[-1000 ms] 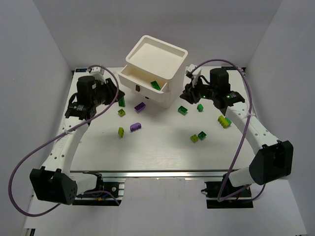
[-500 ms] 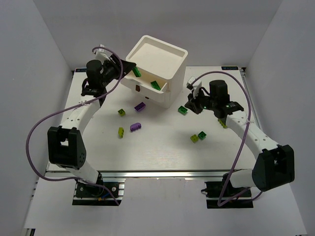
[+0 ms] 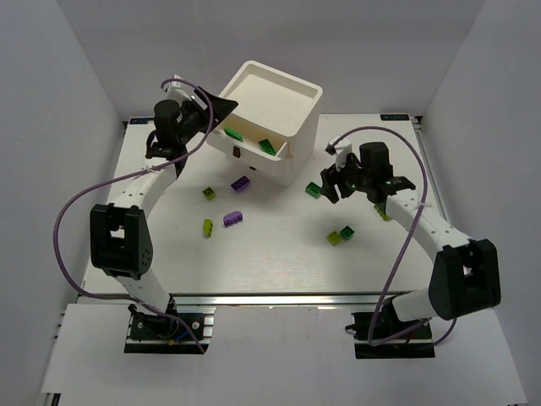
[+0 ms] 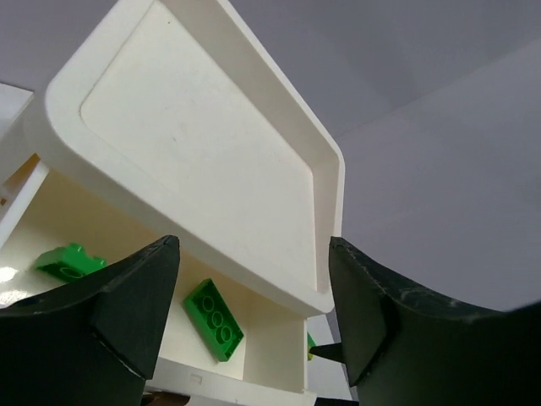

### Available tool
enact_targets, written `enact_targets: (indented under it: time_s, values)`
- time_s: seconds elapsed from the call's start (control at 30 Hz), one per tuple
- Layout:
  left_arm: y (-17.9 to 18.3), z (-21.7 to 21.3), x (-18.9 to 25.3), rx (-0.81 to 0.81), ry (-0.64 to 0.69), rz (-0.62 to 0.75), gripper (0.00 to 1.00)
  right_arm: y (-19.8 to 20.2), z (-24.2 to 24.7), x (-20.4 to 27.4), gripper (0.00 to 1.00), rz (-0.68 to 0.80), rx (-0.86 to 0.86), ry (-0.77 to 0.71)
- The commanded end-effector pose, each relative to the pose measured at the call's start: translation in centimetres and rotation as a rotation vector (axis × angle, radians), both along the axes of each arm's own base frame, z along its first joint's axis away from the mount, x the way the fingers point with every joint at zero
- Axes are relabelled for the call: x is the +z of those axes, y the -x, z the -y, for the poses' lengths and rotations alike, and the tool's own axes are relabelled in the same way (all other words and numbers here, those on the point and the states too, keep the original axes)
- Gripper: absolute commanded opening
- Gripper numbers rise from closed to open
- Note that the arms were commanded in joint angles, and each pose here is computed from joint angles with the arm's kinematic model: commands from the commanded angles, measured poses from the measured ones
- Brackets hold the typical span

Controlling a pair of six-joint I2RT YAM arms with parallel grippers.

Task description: Sort the legos into containers by color

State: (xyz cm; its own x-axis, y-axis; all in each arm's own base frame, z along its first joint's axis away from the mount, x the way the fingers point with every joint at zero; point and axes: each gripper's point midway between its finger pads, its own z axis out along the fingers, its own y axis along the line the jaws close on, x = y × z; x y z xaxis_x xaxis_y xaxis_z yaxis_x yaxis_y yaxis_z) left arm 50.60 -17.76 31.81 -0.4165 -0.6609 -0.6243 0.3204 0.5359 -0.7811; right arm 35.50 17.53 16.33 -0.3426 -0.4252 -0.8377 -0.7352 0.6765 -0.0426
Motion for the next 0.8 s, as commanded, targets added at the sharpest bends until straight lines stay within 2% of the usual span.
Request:
enact_targets:
  time_s: [0.0,0.17,0.27,0.3,0.4,0.43,0.53,0.57,0.6,0.63,0.73,0.77]
  values:
    - [0.0,0.0,4.1,0.003,0.004,0.090,0.81,-2.2,1.3,-1.0,0.71,-0.061,-0.125,-0.002]
    - [0.6,-0.6,4.9,0.005,-0.012,0.103,0.82,-4.3,3.2,-2.7,0.71,-0.124,-0.239,0.008]
    - [1.9,-1.6,5.8,0.032,-0.056,0.127,0.75,-6.3,4.9,-4.2,0.71,-0.136,-0.314,0.066]
    - [2.8,-1.9,5.9,0.037,-0.093,0.130,0.65,-6.9,5.4,-5.4,0.71,-0.156,-0.331,0.094]
    - [4.9,-2.9,6.3,0.068,-0.161,0.139,0.42,-8.8,6.5,-6.4,0.71,-0.139,-0.345,0.147]
    - [5.5,-3.2,4.8,0.075,-0.183,0.109,0.32,-9.2,6.8,-6.7,0.71,-0.133,-0.343,0.161]
    - [8.1,-5.0,1.9,0.144,-0.251,0.055,0.25,-10.6,7.2,-7.9,0.70,-0.118,-0.340,0.211]
    - [8.8,-5.4,1.0,0.156,-0.262,0.033,0.28,-10.9,7.2,-8.2,0.70,-0.122,-0.339,0.217]
    - [9.7,-5.8,-0.6,0.163,-0.288,-0.006,0.35,-11.4,7.3,-9.0,0.70,-0.142,-0.339,0.228]
    - [11.2,-6.3,-1.9,0.177,-0.299,-0.029,0.55,-11.6,7.4,-9.5,0.69,-0.153,-0.340,0.237]
    - [13.3,-7.6,-4.3,0.225,-0.327,-0.086,0.74,-12.3,7.5,-10.5,0.65,-0.164,-0.339,0.243]
    - [14.4,-8.3,-5.0,0.256,-0.335,-0.095,0.79,-12.4,7.4,-10.9,0.57,-0.170,-0.334,0.246]
